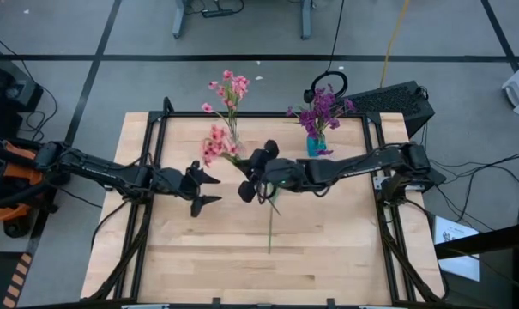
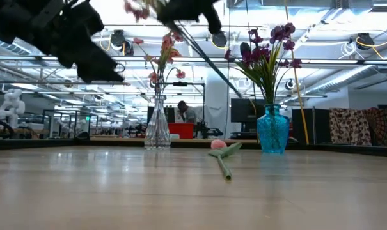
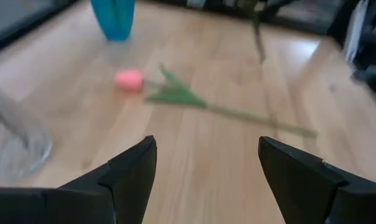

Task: Sort flowers into vase by color
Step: Put the left pink flower into the transparent vase

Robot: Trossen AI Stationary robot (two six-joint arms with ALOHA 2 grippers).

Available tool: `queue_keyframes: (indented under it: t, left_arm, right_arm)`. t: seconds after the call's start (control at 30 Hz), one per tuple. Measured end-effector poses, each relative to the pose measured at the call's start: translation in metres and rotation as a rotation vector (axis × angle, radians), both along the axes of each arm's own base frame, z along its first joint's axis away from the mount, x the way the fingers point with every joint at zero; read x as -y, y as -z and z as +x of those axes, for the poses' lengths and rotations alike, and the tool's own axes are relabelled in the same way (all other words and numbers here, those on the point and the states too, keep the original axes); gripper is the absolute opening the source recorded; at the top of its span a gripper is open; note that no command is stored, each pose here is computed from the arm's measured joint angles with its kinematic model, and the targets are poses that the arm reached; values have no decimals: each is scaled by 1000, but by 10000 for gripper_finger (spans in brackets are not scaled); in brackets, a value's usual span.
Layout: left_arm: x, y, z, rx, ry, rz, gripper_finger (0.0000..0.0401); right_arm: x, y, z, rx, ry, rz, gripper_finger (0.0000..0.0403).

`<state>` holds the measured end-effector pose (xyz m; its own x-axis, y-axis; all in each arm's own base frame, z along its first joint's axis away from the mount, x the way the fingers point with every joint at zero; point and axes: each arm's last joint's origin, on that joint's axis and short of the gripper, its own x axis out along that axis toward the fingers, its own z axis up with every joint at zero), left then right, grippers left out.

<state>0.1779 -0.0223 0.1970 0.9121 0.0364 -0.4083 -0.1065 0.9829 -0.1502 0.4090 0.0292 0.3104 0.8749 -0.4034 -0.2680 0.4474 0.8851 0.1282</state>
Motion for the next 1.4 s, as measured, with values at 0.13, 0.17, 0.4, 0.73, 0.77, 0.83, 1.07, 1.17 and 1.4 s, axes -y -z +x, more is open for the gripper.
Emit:
queue_keyframes:
  t: [0.13,0.17,0.4,0.73,0.77,0.83,1.07,1.17,1.4]
  left_arm:
    - [1,-12,5,132,21,35,286]
    - [1,-15,5,166,25,46,286]
    - [0,-25,12,284,0,92,286]
    - [-2,-15,30,294,-5,105,286]
    - [-1,-13,31,288,2,103,286]
    - [-1,-10,32,272,15,101,286]
    - [1,-7,34,258,83,82,286]
    - [1,-5,33,233,87,84,286]
    - [1,4,29,126,98,104,286]
  right_arm:
    - [-3,-15,1,100,-27,-77,9]
    - [-4,-17,2,128,-21,-84,10]
    - [-15,6,13,343,-48,-172,10]
    - [-28,36,29,545,-112,-300,10]
    - [-28,36,29,543,-110,-308,10]
    - [-28,36,29,542,-110,-316,11]
    - [-28,36,29,537,-111,-336,11]
    - [-28,36,29,532,-110,-343,11]
    - [-28,35,29,537,-108,-342,11]
